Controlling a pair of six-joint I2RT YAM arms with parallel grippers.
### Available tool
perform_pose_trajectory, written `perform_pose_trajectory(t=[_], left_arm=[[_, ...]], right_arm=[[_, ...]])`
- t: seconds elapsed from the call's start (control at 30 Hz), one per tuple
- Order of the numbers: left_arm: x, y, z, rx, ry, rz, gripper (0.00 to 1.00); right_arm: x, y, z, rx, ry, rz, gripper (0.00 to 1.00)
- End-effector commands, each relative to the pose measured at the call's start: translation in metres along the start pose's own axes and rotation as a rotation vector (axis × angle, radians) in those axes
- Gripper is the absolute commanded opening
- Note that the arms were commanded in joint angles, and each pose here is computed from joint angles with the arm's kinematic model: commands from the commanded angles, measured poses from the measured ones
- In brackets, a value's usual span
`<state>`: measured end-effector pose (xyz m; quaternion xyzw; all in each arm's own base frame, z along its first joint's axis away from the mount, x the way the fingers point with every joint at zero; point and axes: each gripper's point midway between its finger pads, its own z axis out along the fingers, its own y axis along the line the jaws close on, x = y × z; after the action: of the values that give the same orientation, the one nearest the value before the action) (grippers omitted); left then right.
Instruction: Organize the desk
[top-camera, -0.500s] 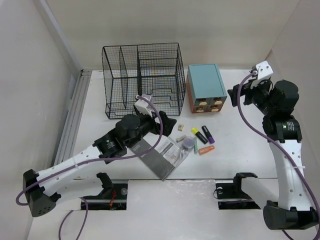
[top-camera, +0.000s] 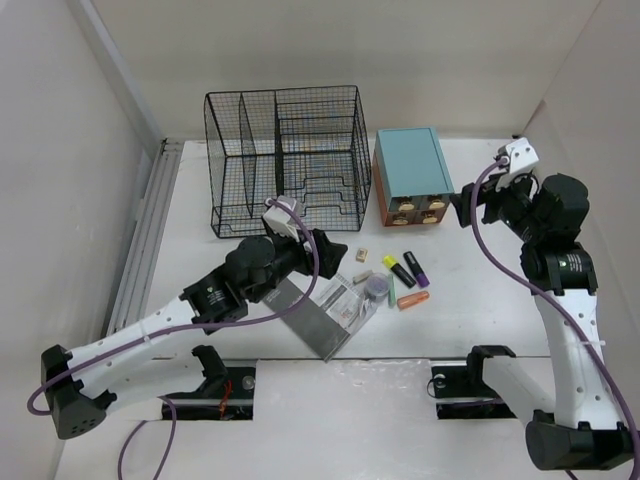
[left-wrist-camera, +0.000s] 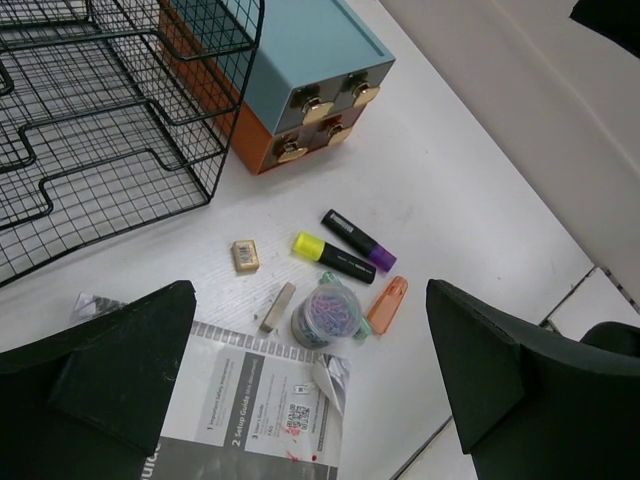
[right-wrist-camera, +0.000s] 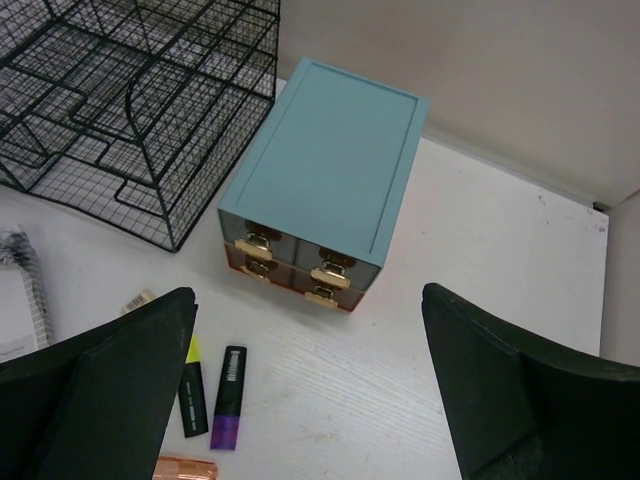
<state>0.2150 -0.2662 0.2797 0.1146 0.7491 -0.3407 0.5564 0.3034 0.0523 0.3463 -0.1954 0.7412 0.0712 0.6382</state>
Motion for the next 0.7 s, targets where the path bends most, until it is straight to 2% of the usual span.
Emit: perform_pose_trajectory(t=[0.0, 0.07, 0.1, 0.13, 0.17, 0.2, 0.23, 0.27, 0.3, 0.33, 0.37, 0.4, 0.43, 0.47, 0.5, 0.53, 0.57, 0.67], left_arm=[[-0.006, -0.008, -0.004, 0.043, -0.031, -0.015, 1.0], [-0.004, -0.006, -0.005, 0.033, -0.033, -0.058, 0.98], [0.002, -0.002, -0.007, 0.017, -0.02, -0.074, 0.95], [0.004, 0.001, -0.007, -0.001, -0.018, -0.092, 0.86], [0.014, 0.008, -0.01, -0.038, 0.01, -0.147, 0.8], [0.018, 0.021, -0.012, -0.102, 0.004, -0.177, 0.63], [0.02, 0.026, -0.015, -0.137, 0.004, -0.214, 0.42], [0.027, 0.035, -0.018, -0.181, 0.014, -0.248, 0.06], [0.039, 0.049, -0.027, -0.258, 0.024, -0.345, 0.0], [0.046, 0.052, -0.03, -0.272, 0.034, -0.387, 0.0], [0.053, 0.055, -0.033, -0.285, 0.04, -0.437, 0.0], [0.074, 0.065, -0.041, -0.324, 0.07, -0.477, 0.04], [0.085, 0.067, -0.043, -0.332, 0.086, -0.529, 0.3], [0.095, 0.07, -0.045, -0.355, 0.087, -0.614, 0.44], [0.107, 0.076, -0.048, -0.38, 0.1, -0.645, 0.51], [0.13, 0.086, -0.052, -0.414, 0.139, -0.656, 0.52], [0.136, 0.088, -0.054, -0.431, 0.139, -0.699, 0.59], [0.145, 0.1, -0.056, -0.478, 0.132, -0.697, 0.67]], right_arm=[[-0.008, 0.013, 0.0, -0.068, -0.037, -0.005, 0.99], [0.004, 0.028, 0.002, -0.189, -0.01, -0.109, 0.99], [0.012, 0.049, 0.002, -0.315, -0.006, -0.114, 0.99], [0.016, 0.056, 0.003, -0.361, 0.001, -0.099, 0.73], [0.019, 0.063, 0.006, -0.406, 0.016, -0.092, 0.39], [0.031, 0.067, 0.02, -0.449, 0.068, -0.055, 0.04], [0.039, 0.08, 0.022, -0.511, 0.115, -0.04, 0.0], [0.044, 0.086, 0.027, -0.556, 0.131, -0.069, 0.0], [0.054, 0.093, 0.036, -0.603, 0.168, -0.058, 0.02], [0.055, 0.104, 0.037, -0.665, 0.167, -0.061, 0.24], [0.059, 0.123, 0.036, -0.734, 0.175, -0.078, 0.73], [0.07, 0.137, 0.036, -0.779, 0.199, -0.08, 0.81], [0.078, 0.146, 0.041, -0.794, 0.216, -0.097, 0.85], [0.077, 0.172, 0.04, -0.852, 0.193, -0.146, 0.91], [0.084, 0.185, 0.043, -0.874, 0.208, -0.169, 0.91], [0.095, 0.198, 0.048, -0.892, 0.235, -0.188, 0.91], [0.103, 0.217, 0.049, -0.921, 0.249, -0.225, 0.91], [0.127, 0.242, 0.061, -0.972, 0.312, -0.202, 0.91]])
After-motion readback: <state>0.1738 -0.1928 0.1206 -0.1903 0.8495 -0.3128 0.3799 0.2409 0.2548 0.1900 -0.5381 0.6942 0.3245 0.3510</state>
